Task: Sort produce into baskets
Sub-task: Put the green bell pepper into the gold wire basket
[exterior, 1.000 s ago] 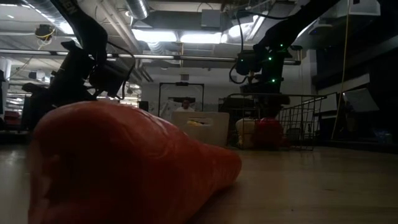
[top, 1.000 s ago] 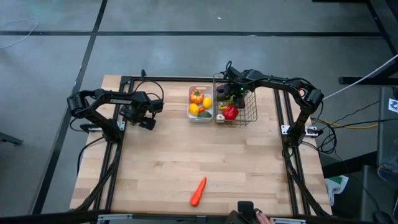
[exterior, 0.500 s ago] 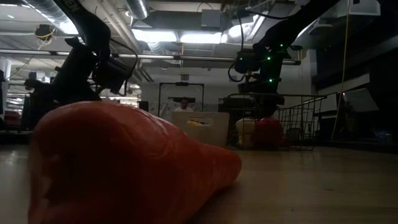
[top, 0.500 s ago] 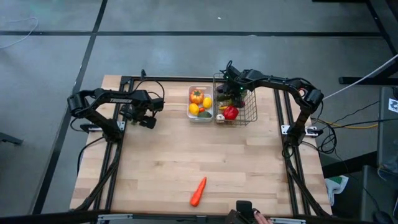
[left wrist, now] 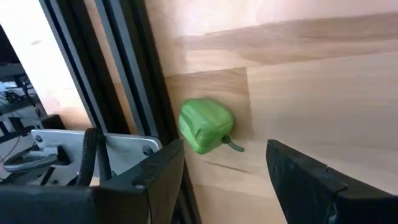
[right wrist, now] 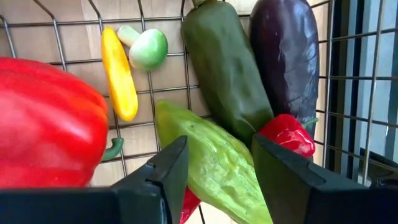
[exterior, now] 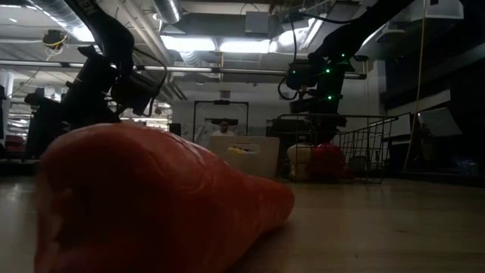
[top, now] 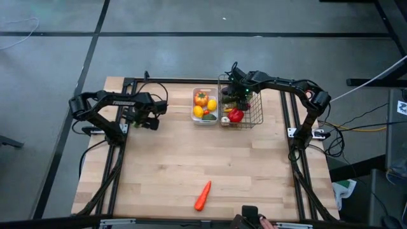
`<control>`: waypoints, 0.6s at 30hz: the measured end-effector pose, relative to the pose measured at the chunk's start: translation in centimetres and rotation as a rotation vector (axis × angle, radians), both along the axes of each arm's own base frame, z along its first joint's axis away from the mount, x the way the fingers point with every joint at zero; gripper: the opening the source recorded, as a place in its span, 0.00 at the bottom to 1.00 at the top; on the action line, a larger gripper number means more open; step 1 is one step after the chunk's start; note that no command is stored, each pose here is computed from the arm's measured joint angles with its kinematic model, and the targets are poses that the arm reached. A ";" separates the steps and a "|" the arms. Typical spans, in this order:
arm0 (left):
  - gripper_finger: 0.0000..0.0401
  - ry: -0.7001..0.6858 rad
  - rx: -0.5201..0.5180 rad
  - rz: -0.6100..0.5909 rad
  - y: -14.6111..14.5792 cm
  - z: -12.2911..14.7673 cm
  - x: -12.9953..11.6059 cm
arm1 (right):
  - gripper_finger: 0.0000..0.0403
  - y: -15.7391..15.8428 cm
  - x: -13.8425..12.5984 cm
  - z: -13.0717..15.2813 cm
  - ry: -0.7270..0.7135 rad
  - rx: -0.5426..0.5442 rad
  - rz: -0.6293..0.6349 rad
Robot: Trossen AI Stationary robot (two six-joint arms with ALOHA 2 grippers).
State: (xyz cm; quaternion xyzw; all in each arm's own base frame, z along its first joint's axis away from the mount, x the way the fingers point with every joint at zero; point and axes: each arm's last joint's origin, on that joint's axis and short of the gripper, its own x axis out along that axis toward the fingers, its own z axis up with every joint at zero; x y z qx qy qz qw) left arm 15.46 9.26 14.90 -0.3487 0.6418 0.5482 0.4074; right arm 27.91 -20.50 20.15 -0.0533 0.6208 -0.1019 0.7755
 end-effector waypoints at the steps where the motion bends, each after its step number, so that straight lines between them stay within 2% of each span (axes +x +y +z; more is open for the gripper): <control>1: 0.56 0.006 0.000 0.003 -0.1 -0.2 -0.2 | 0.44 0.0 0.0 0.0 0.000 0.000 0.000; 8: 0.56 0.033 0.005 0.014 -0.8 -1.9 -1.4 | 0.44 0.0 0.0 0.0 0.000 0.000 0.000; 18: 0.55 0.032 0.032 -0.007 -0.8 -2.3 -1.6 | 0.44 0.0 0.0 0.0 -0.001 -0.001 0.000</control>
